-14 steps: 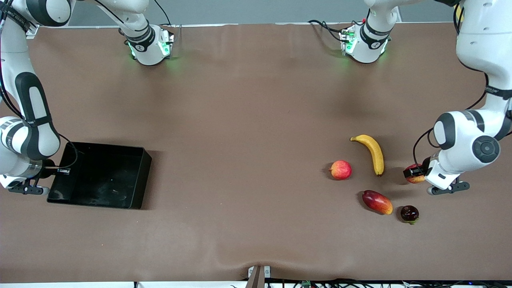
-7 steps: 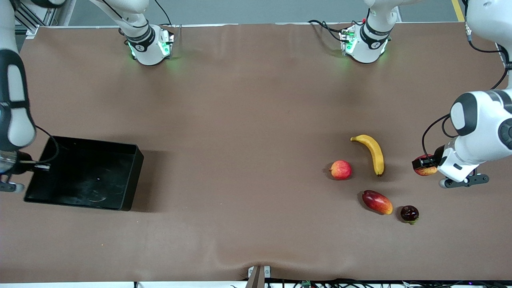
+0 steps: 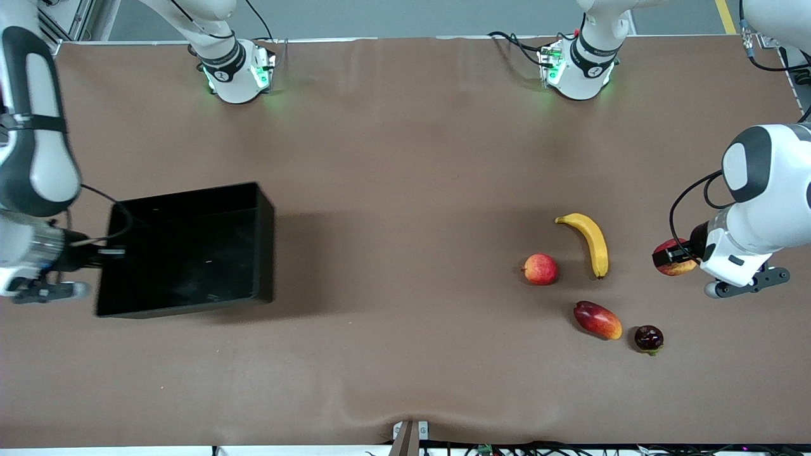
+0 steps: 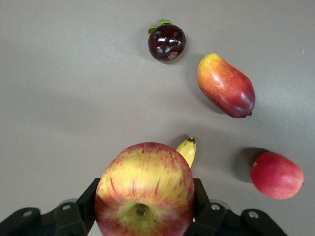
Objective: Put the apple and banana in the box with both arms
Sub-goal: 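Lift the apple with the left gripper while the right gripper drags the box, then carry the apple over the box while the right gripper pulls the box closer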
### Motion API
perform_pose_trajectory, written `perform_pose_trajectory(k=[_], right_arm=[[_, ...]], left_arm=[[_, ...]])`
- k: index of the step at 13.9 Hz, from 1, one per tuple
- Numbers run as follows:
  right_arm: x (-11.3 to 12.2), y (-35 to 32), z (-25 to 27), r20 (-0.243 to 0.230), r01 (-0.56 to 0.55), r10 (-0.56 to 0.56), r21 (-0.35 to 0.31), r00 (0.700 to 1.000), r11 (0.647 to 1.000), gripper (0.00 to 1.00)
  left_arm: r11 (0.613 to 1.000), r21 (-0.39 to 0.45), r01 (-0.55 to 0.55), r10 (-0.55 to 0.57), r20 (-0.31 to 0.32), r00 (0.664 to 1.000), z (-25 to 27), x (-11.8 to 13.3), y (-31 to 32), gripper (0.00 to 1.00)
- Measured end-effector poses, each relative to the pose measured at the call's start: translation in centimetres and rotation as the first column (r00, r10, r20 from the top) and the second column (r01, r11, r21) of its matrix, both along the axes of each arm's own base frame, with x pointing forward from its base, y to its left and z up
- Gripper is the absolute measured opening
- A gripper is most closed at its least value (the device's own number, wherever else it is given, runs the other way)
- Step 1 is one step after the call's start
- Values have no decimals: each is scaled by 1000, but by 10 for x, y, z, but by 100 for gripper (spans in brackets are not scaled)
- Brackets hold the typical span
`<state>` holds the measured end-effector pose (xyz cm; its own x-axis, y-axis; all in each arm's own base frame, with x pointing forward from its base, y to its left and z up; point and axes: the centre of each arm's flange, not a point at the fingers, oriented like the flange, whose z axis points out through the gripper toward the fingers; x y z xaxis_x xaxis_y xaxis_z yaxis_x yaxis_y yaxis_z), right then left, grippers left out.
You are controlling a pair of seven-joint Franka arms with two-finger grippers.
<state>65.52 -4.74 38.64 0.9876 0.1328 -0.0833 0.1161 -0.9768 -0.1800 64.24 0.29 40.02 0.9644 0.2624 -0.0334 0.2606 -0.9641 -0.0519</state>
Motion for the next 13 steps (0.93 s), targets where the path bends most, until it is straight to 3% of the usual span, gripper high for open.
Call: perform_pose_trajectory(k=[5,9,13], right_arm=[[-14,187,-2,-56,33,-35,-34,998,999,3],[-56,317,-2,-75,114,-121,-82,990,990,3],[-112,427,-14,-42,168,-174,-121,984,978,3]], left_arm=[[998,-13,-64,65,24,998,10,3,-37,75],[996,-19,-92,93,37,995,15,2,-76,75],[992,-19,-127,128,32,991,11,0,-99,75]])
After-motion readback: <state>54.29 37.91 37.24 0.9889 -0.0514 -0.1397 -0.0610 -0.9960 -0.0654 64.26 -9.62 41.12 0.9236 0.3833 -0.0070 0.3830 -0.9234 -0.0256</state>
